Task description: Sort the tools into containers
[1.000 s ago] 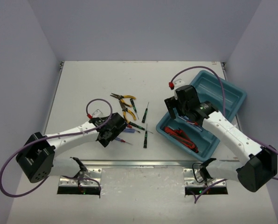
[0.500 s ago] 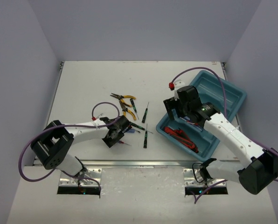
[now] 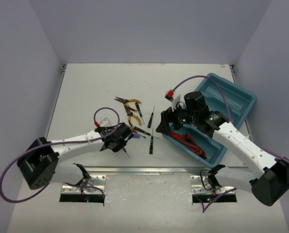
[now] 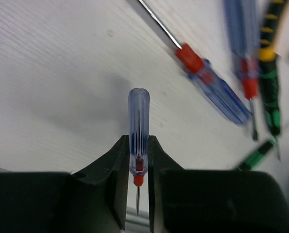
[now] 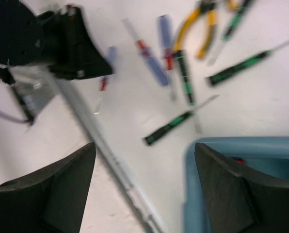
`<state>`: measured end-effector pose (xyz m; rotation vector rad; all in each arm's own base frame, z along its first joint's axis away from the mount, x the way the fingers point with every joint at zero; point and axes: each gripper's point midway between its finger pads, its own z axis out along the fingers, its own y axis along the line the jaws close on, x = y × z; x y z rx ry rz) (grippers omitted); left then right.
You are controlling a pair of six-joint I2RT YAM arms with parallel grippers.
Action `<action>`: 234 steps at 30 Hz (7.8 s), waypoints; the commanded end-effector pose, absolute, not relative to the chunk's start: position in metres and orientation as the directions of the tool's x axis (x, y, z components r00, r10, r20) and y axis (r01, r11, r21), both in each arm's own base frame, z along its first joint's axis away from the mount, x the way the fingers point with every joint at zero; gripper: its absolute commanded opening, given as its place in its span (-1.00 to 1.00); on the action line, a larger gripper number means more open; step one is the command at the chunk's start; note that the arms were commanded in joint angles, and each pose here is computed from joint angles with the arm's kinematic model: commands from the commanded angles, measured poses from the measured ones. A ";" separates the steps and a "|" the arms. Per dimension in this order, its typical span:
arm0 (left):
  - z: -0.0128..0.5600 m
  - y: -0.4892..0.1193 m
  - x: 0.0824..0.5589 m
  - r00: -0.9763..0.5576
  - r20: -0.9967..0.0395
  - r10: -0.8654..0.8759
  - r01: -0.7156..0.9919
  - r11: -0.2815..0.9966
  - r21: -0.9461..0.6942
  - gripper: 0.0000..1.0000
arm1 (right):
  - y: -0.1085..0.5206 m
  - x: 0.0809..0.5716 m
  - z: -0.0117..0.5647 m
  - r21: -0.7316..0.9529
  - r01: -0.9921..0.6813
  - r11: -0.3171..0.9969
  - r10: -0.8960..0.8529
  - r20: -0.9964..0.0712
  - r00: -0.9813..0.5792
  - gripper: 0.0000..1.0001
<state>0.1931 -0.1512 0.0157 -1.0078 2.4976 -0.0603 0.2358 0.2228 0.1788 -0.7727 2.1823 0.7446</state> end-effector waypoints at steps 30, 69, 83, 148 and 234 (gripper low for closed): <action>0.213 -0.210 0.210 -0.523 -0.523 -0.673 0.002 0.613 -0.790 1.00 | 0.305 0.226 0.175 0.295 -0.641 0.709 -0.147 -0.826 -0.544 -1.00; 0.088 -0.136 0.231 -0.539 -0.440 -0.718 -0.639 0.689 -0.342 0.97 | 0.095 0.294 0.222 -0.004 -0.302 0.953 -0.174 -0.823 -0.540 0.98; 0.054 -0.168 0.260 -0.484 -0.367 -0.795 -0.770 0.586 -0.252 0.55 | 0.211 0.242 0.244 0.628 -0.551 0.550 0.140 -0.720 -0.680 0.98; 0.201 -0.249 0.215 -0.546 -0.468 -0.695 0.015 0.550 -0.835 1.00 | 0.297 0.213 0.135 0.334 -0.690 0.642 -0.240 -0.767 -0.595 -1.00; 0.087 -0.188 0.277 -0.542 -0.464 -0.701 -0.415 0.703 -0.577 -1.00 | 0.255 0.177 0.184 0.583 -0.661 0.473 -0.092 -0.713 -0.695 0.66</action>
